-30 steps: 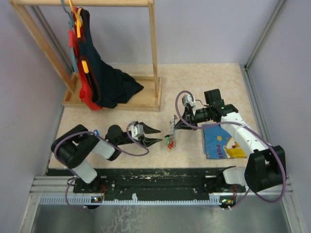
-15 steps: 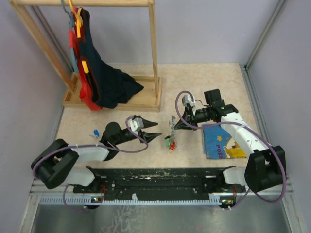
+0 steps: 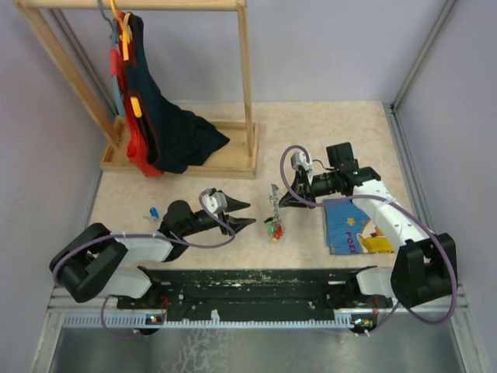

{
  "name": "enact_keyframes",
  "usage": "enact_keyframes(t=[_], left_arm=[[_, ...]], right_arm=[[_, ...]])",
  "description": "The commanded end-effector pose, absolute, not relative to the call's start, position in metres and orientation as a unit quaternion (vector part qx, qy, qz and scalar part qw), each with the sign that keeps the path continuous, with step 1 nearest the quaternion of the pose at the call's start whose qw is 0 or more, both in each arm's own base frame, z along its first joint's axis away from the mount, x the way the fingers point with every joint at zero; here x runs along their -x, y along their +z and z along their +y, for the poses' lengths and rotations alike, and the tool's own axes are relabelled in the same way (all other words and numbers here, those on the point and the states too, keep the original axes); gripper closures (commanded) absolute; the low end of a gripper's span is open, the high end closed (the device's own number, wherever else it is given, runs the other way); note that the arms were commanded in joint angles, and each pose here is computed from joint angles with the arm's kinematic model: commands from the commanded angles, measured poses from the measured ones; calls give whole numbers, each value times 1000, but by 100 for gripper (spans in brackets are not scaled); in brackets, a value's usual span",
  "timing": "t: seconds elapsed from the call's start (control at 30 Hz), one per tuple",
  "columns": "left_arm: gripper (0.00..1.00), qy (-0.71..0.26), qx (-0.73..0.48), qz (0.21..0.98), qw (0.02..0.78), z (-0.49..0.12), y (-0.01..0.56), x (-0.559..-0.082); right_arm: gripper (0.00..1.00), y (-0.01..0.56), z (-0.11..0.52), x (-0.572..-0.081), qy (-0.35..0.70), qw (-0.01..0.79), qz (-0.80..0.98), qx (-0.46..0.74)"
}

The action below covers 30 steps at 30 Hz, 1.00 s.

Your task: Remove the keys from the keyring

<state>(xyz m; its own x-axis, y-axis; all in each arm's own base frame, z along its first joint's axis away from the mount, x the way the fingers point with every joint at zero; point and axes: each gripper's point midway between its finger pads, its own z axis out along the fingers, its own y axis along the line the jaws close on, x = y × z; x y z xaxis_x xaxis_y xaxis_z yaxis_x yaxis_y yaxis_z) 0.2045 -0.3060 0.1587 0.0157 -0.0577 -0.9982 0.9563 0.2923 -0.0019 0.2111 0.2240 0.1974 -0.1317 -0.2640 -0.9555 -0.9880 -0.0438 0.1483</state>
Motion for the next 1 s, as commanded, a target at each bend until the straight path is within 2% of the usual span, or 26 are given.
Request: enact_keyframes(t=[0.0, 0.13, 0.6, 0.97], left_arm=[[46, -445, -408, 517, 606, -311, 173, -202], [53, -447, -416, 519, 598, -320, 167, -206], [52, -486, -444, 489, 572, -354, 159, -195], [63, -482, -451, 505, 556, -362, 143, -199]], right_arm=[[100, 227, 228, -212, 476, 419, 530, 563], [100, 228, 228, -212, 476, 420, 529, 563], [100, 225, 228, -212, 475, 420, 529, 564], [100, 224, 228, -212, 475, 419, 530, 564]])
